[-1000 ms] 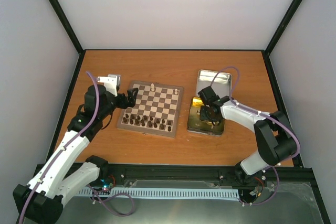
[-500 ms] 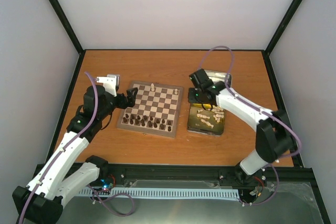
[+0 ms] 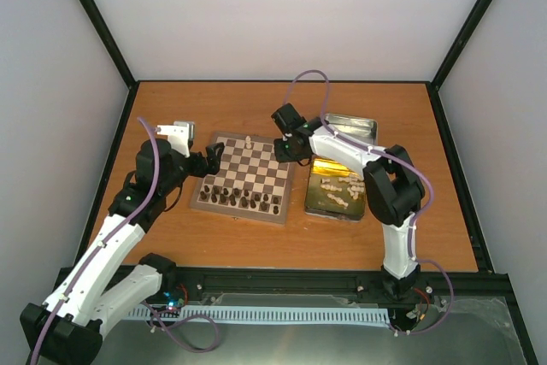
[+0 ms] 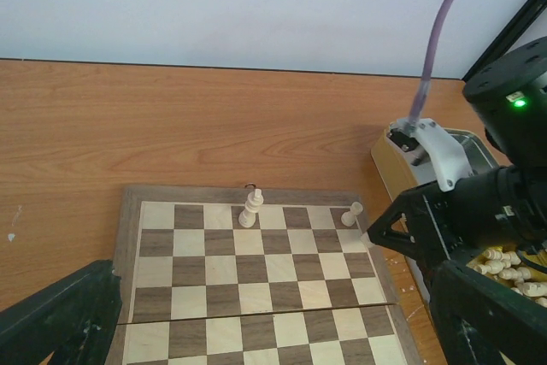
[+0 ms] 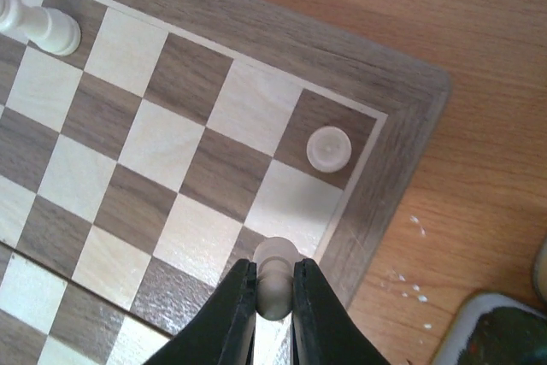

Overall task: Set up the chess pieces on the board
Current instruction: Place the chess piece on the chessboard.

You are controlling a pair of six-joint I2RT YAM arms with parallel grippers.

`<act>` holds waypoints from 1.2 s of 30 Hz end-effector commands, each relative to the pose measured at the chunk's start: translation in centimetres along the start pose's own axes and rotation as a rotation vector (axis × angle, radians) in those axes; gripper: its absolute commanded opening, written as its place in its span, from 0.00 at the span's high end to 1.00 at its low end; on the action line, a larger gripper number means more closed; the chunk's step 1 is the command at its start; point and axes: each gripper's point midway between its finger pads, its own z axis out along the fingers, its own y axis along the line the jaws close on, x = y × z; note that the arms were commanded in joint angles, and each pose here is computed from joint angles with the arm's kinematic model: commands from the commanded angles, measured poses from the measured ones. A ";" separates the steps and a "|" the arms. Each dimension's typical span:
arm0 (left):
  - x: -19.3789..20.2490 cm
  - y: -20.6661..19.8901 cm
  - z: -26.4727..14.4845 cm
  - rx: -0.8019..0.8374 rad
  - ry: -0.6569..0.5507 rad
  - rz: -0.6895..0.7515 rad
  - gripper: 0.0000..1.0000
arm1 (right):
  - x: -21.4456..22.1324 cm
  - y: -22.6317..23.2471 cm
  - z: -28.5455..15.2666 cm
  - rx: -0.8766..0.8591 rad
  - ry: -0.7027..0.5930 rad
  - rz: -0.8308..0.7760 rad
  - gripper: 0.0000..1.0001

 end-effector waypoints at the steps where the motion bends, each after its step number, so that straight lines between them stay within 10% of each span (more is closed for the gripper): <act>1: -1.6 -0.3 -0.5 0.007 -0.056 -0.009 0.00 | -0.2 0.3 0.8 0.014 0.022 -0.019 0.88; 24: -1.5 -0.3 -0.6 0.007 -0.053 -0.011 0.00 | -0.7 -0.1 3.1 0.062 0.034 -0.019 0.78; 36: -1.5 -0.5 -0.4 0.020 -0.050 -0.011 0.00 | -2.4 -0.7 -5.8 0.000 -0.177 0.049 0.61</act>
